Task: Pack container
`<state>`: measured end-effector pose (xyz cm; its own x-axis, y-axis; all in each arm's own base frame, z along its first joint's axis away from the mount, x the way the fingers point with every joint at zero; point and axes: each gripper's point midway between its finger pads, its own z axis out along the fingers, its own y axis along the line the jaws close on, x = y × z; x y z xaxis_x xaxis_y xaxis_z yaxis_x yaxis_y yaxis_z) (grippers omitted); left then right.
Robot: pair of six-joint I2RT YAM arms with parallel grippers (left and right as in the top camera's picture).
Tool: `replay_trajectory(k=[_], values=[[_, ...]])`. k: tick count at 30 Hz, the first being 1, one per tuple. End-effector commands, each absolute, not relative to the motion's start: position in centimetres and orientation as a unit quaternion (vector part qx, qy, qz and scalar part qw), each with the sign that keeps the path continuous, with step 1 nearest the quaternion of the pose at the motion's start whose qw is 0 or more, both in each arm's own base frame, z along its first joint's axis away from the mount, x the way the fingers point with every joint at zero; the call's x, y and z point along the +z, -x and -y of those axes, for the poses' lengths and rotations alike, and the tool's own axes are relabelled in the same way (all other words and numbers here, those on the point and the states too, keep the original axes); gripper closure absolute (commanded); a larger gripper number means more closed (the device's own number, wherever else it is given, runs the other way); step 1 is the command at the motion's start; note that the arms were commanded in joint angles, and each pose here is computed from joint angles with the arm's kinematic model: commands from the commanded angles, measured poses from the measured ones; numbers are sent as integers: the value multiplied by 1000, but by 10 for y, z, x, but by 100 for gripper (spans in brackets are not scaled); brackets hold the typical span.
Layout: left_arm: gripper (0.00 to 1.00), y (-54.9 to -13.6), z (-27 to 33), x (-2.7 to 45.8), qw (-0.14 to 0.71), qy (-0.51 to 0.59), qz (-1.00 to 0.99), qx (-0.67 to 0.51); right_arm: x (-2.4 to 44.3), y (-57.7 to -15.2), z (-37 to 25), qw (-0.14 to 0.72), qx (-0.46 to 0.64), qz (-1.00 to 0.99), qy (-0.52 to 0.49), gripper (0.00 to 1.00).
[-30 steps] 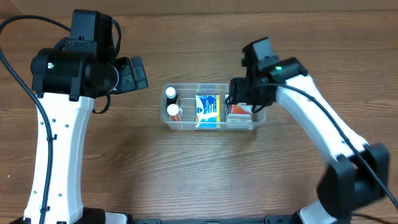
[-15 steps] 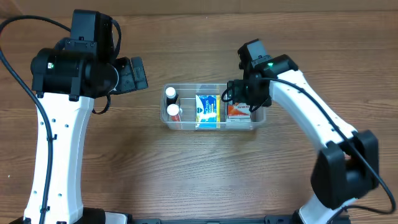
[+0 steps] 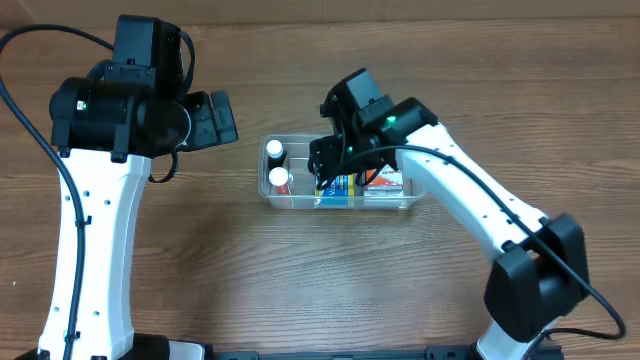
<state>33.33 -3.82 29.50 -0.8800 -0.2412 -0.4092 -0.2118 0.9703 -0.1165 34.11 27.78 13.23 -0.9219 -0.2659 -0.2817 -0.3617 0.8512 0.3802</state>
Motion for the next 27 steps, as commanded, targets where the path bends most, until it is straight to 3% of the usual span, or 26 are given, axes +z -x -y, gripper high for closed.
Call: replay_trajectory(k=[1, 11, 12, 13, 16, 27], values=[[0, -336, 35, 296, 219, 115, -969, -26, 134, -335, -295, 98, 254, -945, 180, 28], [0, -336, 34, 296, 219, 115, -968, -24, 100, -334, -298, 59, 245, -953, 170, 31], [0, -336, 34, 296, 220, 115, -968, -24, 97, -335, -299, 58, 245, -953, 170, 43], [0, -336, 34, 296, 219, 115, -968, -24, 97, -336, -299, 59, 246, -953, 170, 61], [0, -336, 34, 296, 219, 115, -969, -24, 98, -339, -301, 66, 249, -952, 168, 96], [0, -336, 34, 296, 219, 115, -969, -25, 76, -341, -304, 44, 246, -957, 149, 96]])
